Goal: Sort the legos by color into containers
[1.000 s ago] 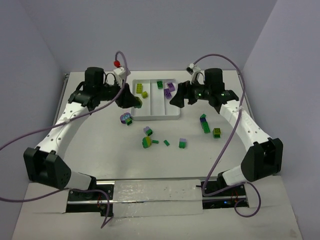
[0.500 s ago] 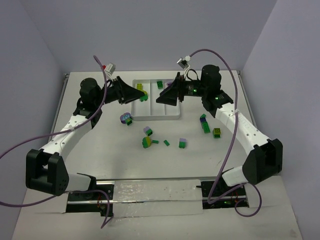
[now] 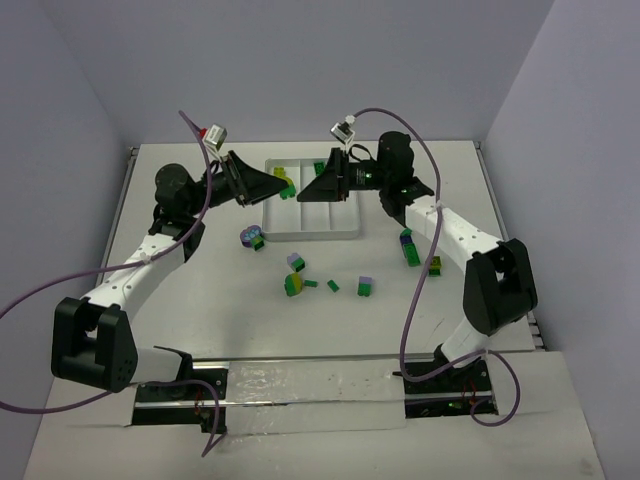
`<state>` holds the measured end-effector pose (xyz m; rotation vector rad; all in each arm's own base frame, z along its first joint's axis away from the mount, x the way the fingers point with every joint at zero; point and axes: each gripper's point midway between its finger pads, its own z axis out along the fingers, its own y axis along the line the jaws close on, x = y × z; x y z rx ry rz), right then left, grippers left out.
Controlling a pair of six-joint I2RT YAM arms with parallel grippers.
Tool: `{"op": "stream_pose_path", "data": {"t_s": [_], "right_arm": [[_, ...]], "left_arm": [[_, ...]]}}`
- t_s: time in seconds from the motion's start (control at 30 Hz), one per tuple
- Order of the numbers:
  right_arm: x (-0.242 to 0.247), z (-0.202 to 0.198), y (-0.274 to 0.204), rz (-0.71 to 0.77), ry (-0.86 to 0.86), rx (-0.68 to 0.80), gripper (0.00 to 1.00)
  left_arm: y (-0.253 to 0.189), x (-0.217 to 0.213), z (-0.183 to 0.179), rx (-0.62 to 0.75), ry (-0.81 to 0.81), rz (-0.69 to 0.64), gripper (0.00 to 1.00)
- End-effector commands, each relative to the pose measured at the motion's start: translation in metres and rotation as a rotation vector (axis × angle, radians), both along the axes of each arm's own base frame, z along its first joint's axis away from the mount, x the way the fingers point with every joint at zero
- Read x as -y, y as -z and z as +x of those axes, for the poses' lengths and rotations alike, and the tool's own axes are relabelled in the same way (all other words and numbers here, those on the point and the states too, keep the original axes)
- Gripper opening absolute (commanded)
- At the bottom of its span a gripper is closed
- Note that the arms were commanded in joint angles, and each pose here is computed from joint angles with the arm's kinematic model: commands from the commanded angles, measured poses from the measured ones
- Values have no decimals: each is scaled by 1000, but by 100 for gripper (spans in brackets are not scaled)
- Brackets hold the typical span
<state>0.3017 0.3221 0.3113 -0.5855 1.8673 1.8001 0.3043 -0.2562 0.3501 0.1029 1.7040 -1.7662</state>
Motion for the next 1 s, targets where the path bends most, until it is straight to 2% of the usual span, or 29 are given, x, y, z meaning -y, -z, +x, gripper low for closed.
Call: {"op": "stream_pose_path", "data": {"t_s": [0.0,0.2,0.33,0.77,0.8,0.83,0.97], "right_arm": [[-7,-9,-45,91,-58,109,91],[-16,-15,-44,88,-87,119,89],[-19,-11,-38,65,-79,120,81],[-22,-10,-28,19,-53,156,19],[-22,-11,-26,9,-50,158,6],[-22,-12,-22,-5,-48,160,0],[-21,-16,-3,-54,-51,153,0]], "left_arm": [[-19,1,-11,90,17,-21,0],[-13,5,-7,79,16,2,0],[-12,8,-6,78,21,7,0],[-6,8,3,58,-14,27,0],[-5,5,9,57,-33,34,0],[-10,2,17,64,-60,31,0],[-33,-11,52,126,-161,27,0]]}}
